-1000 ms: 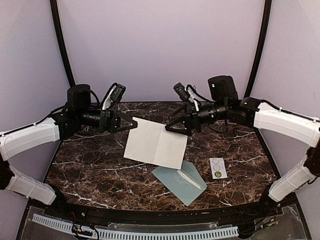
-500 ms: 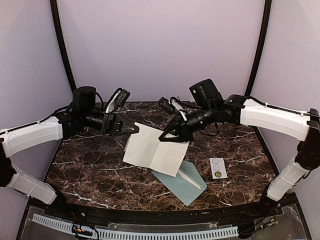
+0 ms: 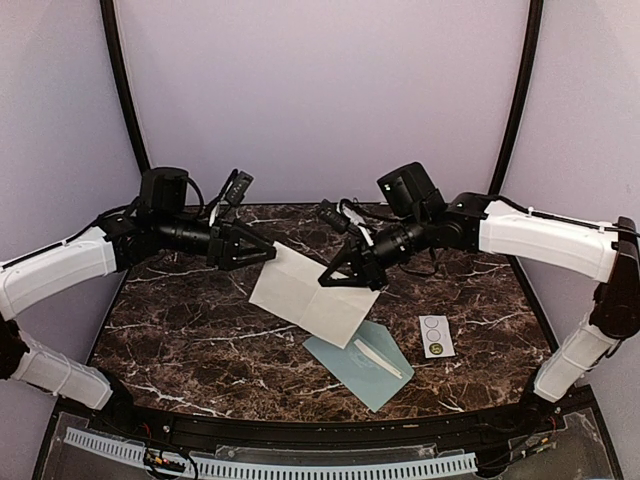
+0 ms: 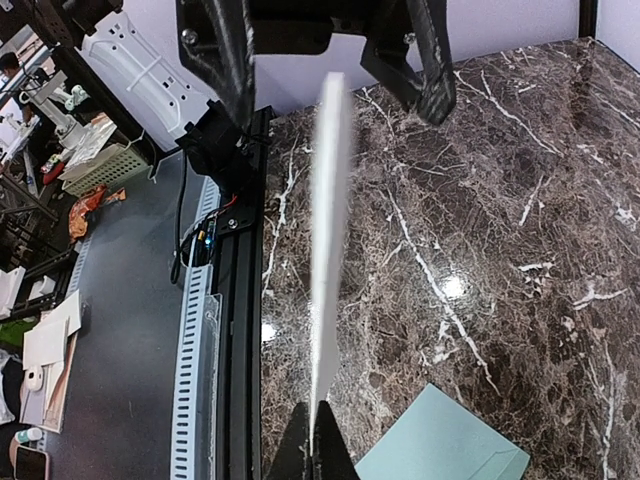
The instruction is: Place the letter into the envelope and seal it
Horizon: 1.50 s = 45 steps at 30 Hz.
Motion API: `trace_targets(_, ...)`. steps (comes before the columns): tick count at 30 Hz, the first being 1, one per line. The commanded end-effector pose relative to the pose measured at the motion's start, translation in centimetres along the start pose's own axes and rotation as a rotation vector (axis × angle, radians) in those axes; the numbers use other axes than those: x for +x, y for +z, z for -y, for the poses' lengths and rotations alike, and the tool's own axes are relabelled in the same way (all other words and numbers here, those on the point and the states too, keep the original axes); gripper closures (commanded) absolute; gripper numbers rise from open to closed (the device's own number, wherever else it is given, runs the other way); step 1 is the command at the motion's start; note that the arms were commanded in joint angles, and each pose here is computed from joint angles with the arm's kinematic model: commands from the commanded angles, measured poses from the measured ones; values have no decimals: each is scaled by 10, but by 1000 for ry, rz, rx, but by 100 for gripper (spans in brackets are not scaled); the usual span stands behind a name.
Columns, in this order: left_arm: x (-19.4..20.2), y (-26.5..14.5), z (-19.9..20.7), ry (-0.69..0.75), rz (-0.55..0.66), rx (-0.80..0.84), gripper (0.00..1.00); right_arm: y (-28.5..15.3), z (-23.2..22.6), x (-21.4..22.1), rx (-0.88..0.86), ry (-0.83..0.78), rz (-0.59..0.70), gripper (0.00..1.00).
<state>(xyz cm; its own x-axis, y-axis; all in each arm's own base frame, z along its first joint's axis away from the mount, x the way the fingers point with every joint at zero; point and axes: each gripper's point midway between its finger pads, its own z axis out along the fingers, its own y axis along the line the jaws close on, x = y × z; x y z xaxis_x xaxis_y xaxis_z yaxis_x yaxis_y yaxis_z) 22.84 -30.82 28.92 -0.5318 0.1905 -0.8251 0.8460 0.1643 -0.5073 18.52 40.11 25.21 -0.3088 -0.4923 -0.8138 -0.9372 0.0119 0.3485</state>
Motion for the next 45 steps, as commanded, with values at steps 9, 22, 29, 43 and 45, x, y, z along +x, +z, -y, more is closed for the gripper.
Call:
trace_targets(9, 2, -3, -14, 74, 9, -62, 13, 1, 2, 2, 2, 55, 90, 100)
trace_targets(22, 13, 2, 2, 34, 17, 81, 7, 3, 15, -1, 11, 132, 130, 100)
trace_targets(29, 25, 15, -10, -1, -26, 48, 7, 5, 13, -2, -11, 126, 116, 100)
trace_targets(43, 29, 20, -10, 7, -51, 47, 98, 3, 18, -4, 19, 127, 127, 94)
trace_targets(45, 27, 19, -11, 17, -43, 31, 100, 1, 18, -4, 24, 129, 135, 84)
